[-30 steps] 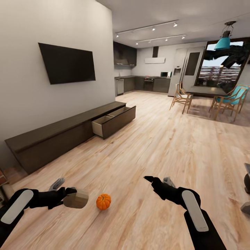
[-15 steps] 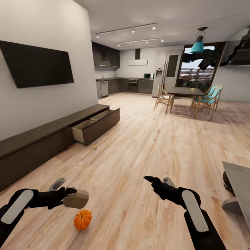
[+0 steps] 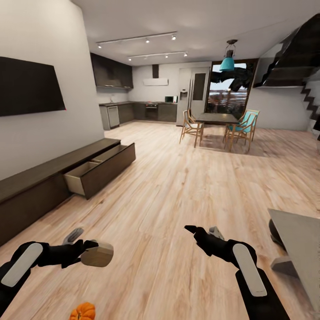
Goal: Place each of the two pumpkins and all three candles from the living room inside a cabinet in the living room (use any cabinet), then make sure every cabinet is closed, and position the cauldron so it is next to a table in the living room.
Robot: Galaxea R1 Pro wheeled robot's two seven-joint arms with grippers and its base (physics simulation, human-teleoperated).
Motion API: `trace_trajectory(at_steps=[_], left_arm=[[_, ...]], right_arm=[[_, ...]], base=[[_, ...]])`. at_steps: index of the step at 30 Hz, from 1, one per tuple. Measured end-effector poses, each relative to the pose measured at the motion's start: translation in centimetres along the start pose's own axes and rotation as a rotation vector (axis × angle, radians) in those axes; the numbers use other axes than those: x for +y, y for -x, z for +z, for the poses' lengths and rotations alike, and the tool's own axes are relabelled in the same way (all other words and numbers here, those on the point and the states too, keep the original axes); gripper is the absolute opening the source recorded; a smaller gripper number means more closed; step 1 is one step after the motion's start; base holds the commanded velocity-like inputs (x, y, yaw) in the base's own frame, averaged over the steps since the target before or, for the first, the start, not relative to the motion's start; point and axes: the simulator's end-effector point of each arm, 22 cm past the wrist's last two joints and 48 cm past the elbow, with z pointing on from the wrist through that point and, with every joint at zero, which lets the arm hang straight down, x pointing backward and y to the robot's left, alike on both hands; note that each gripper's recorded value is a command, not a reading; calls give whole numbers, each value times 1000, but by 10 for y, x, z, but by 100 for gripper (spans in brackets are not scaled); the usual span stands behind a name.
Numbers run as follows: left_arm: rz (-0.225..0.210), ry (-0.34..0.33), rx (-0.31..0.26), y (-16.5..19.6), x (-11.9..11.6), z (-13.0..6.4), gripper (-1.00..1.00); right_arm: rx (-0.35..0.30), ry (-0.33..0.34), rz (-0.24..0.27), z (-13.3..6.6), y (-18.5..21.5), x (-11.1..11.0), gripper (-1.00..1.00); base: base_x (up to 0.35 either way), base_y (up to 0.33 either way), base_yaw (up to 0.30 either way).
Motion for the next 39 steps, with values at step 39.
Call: trace_trajectory(at_steps=[39], left_arm=[[-6,3,3,-1,2,1,-100]], right_arm=[[-2,2,-2,-1,1,1,100]], base=[[314,-112,-8]])
